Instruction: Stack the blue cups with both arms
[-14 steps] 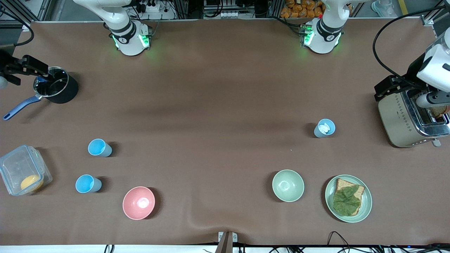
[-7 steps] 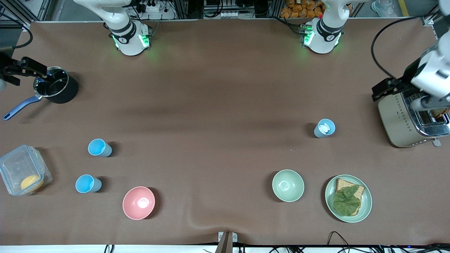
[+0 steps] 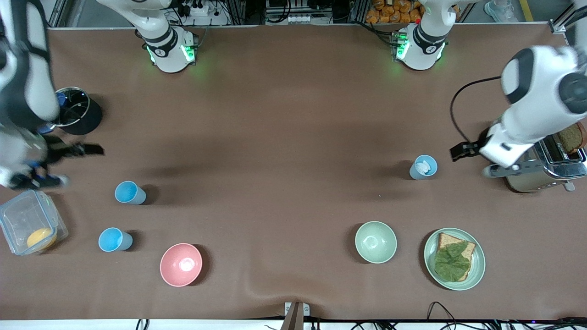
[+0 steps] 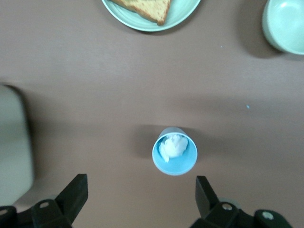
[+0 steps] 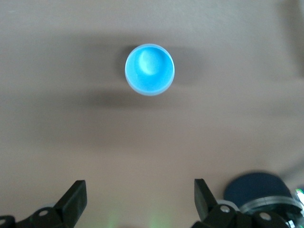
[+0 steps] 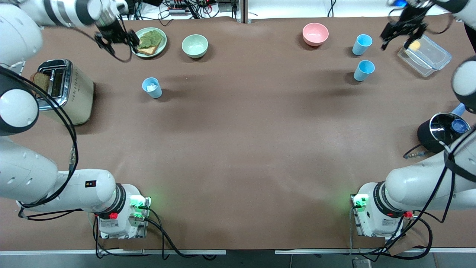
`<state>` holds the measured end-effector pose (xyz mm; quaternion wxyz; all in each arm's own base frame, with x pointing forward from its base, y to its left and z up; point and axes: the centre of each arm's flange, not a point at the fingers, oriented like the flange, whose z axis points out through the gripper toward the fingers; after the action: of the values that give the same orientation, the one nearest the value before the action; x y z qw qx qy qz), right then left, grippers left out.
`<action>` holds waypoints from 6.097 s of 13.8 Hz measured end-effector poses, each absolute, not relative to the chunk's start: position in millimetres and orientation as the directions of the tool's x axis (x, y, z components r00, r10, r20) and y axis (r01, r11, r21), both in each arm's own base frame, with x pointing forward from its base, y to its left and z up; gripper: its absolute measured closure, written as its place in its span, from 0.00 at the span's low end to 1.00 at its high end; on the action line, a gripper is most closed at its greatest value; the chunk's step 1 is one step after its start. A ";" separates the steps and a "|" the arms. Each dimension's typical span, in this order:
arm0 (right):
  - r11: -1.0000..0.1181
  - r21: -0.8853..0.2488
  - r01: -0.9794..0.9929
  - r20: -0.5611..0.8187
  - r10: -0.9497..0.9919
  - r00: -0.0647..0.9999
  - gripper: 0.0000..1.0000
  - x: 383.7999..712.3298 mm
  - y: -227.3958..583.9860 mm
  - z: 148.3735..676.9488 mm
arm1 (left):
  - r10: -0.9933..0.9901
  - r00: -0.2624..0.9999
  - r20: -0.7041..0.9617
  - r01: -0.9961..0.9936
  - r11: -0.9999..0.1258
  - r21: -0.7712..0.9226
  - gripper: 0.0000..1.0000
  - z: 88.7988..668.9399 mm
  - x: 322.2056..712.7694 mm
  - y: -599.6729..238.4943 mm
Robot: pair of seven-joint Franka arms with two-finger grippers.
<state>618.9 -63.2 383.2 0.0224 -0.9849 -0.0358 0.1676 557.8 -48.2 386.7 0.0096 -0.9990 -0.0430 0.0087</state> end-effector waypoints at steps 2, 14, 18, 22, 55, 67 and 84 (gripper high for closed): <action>-0.995 -0.058 0.077 -0.337 0.092 0.937 0.00 631.2 -60.0 335.6 | 0.079 0.997 -0.023 0.079 -0.997 -0.016 0.00 347.0 544.5 -48.5; -0.976 -0.053 0.212 -0.232 0.219 0.948 0.22 654.2 -95.7 209.8 | 0.077 0.997 -0.033 0.078 -0.997 0.019 0.70 239.7 534.1 -48.0; -0.973 -0.060 0.222 -0.236 0.230 0.944 0.63 652.3 -89.7 206.7 | 0.049 0.999 -0.017 0.050 -0.998 0.028 0.97 246.1 535.3 -63.9; -0.960 -0.076 0.270 -0.239 0.280 0.930 0.96 652.4 -87.5 212.0 | 0.043 0.999 -0.031 0.044 -0.997 0.058 0.97 278.8 537.7 -147.6; -0.898 -0.258 0.357 -0.304 0.426 0.852 0.96 630.2 190.1 379.3 | 0.148 0.969 0.196 0.158 -0.987 -0.038 0.00 603.9 584.5 -204.4; -0.975 -0.093 0.204 -0.299 0.223 0.928 0.96 518.8 402.6 361.3 | 0.117 0.990 0.079 0.115 -0.993 0.027 0.00 646.9 569.5 -63.9; -0.993 -0.046 0.108 -0.273 0.116 0.955 0.70 483.0 468.1 280.7 | 0.136 0.989 0.051 0.135 -0.991 0.021 0.00 635.1 572.2 -52.5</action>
<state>483.0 468.1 280.7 0.0153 -0.9885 -0.0567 0.1391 572.2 -52.5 635.1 -0.0086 -0.9973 -0.0681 -0.0262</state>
